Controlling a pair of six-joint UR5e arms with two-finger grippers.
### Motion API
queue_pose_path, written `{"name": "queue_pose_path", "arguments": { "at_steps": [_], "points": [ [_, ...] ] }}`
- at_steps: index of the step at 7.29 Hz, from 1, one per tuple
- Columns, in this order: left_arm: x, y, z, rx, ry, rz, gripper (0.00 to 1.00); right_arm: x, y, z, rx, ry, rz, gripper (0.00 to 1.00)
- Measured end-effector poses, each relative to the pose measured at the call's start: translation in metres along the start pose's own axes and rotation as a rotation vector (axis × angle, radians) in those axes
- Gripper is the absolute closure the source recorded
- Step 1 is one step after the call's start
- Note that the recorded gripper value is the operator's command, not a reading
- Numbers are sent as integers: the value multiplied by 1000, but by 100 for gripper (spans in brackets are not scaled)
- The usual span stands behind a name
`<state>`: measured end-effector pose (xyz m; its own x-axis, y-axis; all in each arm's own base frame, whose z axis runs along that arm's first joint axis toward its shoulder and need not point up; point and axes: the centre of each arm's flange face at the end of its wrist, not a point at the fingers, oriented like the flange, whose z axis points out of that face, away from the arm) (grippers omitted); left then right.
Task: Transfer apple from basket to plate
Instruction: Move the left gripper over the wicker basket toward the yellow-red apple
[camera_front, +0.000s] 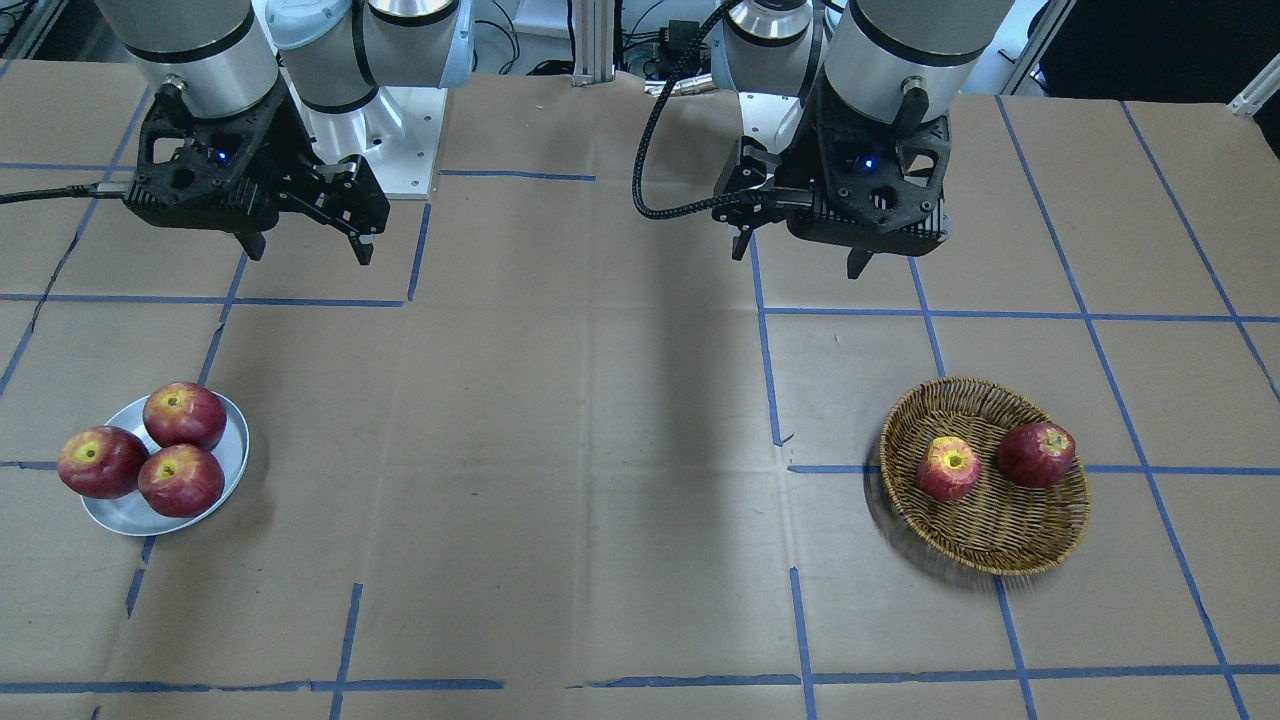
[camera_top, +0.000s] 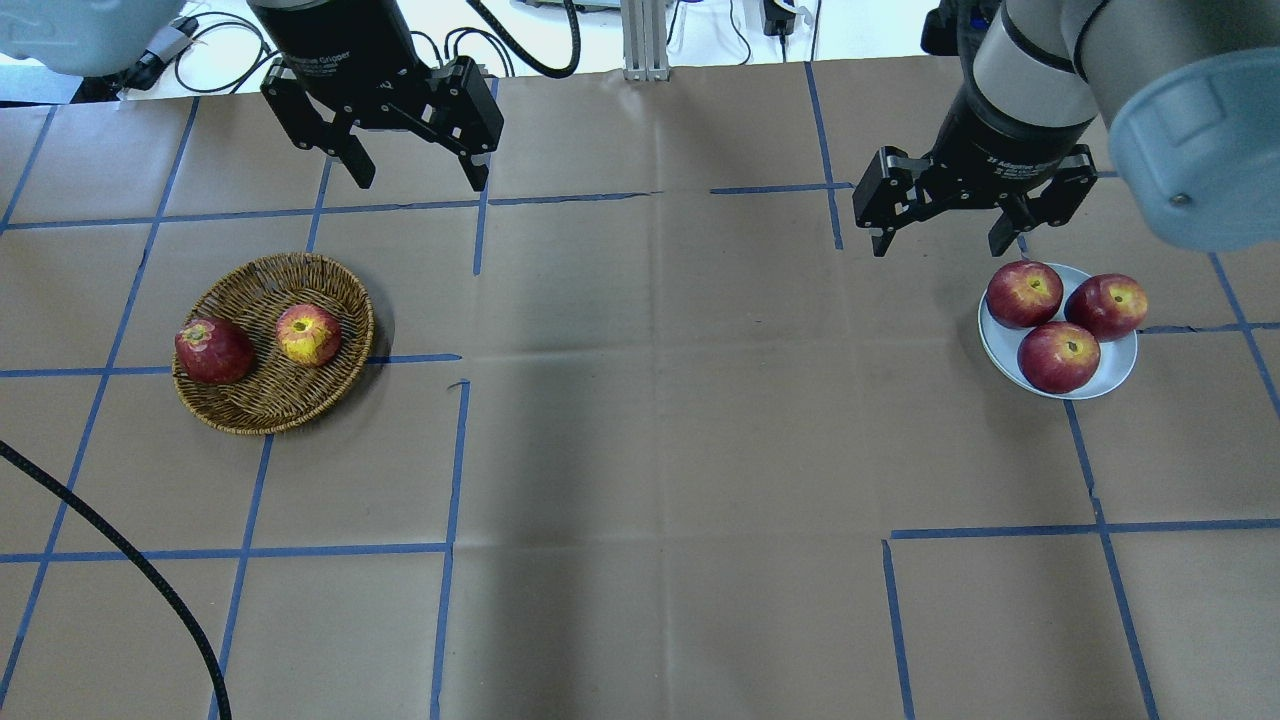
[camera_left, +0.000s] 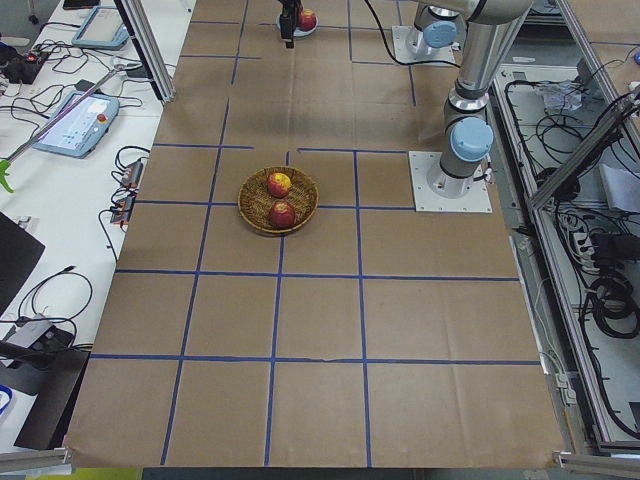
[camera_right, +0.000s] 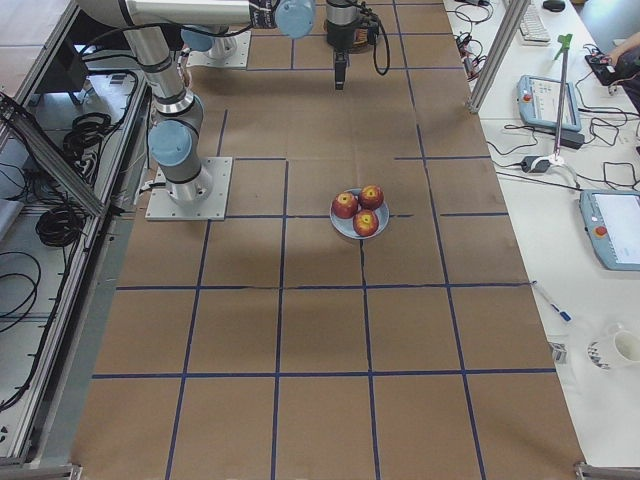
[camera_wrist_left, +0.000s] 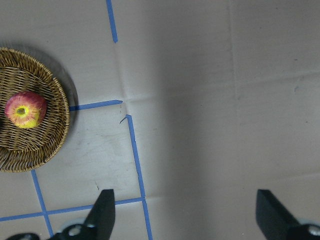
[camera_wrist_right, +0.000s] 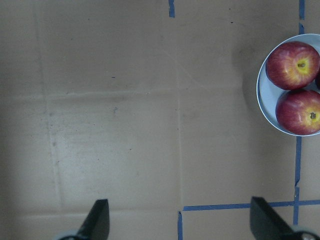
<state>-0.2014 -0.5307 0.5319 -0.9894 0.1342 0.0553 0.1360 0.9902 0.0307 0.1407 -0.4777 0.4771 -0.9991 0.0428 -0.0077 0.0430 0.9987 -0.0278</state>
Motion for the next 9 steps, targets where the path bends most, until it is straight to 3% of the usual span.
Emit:
{"name": "queue_pose_path", "arguments": {
  "at_steps": [1, 2, 3, 6, 9],
  "points": [
    [-6, 2, -1, -6, -66, 7, 1, 0, 0, 1, -1, 0, 0, 0],
    [-19, 5, -2, -23, -212, 23, 1, 0, 0, 2, -3, 0, -1, 0],
    [-24, 4, -1, -34, -264, 27, 1, 1, 0, 2, -3, 0, 0, 0],
    [-25, 8, -4, -30, -263, 12, 1, 1, 0, 3, -4, 0, 0, 0],
    [-36, -3, 16, -58, -285, -47, 1, 1, 1, 3, -6, 1, 0, 0]
  ]
}}
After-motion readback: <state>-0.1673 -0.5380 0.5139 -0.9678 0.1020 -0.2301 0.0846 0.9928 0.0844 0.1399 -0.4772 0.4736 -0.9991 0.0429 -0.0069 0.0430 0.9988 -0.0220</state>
